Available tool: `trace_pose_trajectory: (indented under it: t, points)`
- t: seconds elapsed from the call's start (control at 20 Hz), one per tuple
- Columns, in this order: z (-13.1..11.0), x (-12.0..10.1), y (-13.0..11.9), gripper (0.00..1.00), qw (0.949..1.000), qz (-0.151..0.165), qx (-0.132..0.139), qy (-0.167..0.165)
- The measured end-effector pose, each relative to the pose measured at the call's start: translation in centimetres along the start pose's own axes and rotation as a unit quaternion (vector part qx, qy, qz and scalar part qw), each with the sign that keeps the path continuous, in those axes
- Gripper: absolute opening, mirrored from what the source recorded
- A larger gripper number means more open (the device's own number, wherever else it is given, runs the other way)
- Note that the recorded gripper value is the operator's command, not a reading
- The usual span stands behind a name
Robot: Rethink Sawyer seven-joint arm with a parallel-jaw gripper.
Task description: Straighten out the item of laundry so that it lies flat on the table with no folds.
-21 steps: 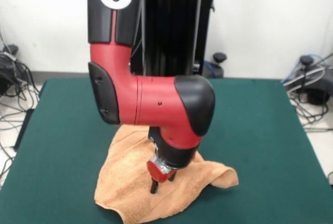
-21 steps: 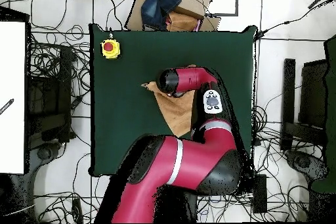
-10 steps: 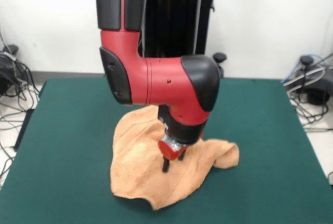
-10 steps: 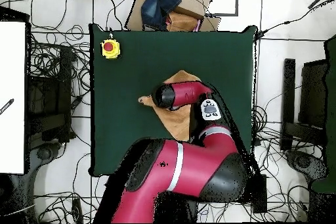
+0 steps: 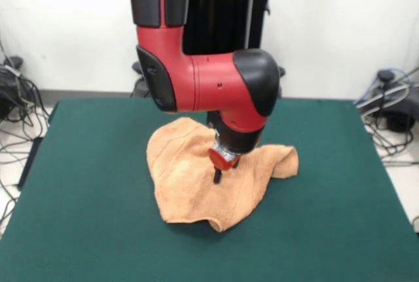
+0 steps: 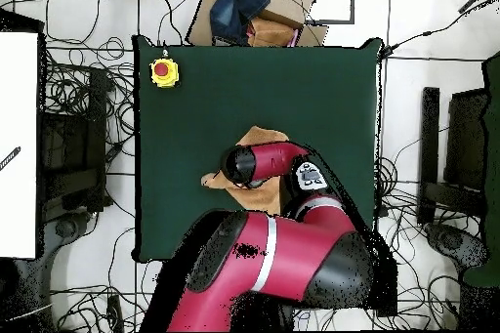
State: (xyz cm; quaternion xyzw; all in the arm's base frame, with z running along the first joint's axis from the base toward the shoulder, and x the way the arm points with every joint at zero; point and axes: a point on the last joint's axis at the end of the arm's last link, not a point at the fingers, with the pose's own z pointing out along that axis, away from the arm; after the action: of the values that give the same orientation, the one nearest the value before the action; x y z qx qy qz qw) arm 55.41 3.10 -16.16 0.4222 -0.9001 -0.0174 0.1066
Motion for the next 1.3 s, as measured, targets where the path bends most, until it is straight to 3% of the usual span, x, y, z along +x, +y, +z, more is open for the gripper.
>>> trace_pose_trajectory:
  t: [0.45,1.3]
  points:
    - [1.1,0.6,1.0,1.0,0.9999,0.0,-0.014,0.006]
    - [0.9,-0.2,1.1,1.0,0.9994,-0.025,-0.002,0.023]
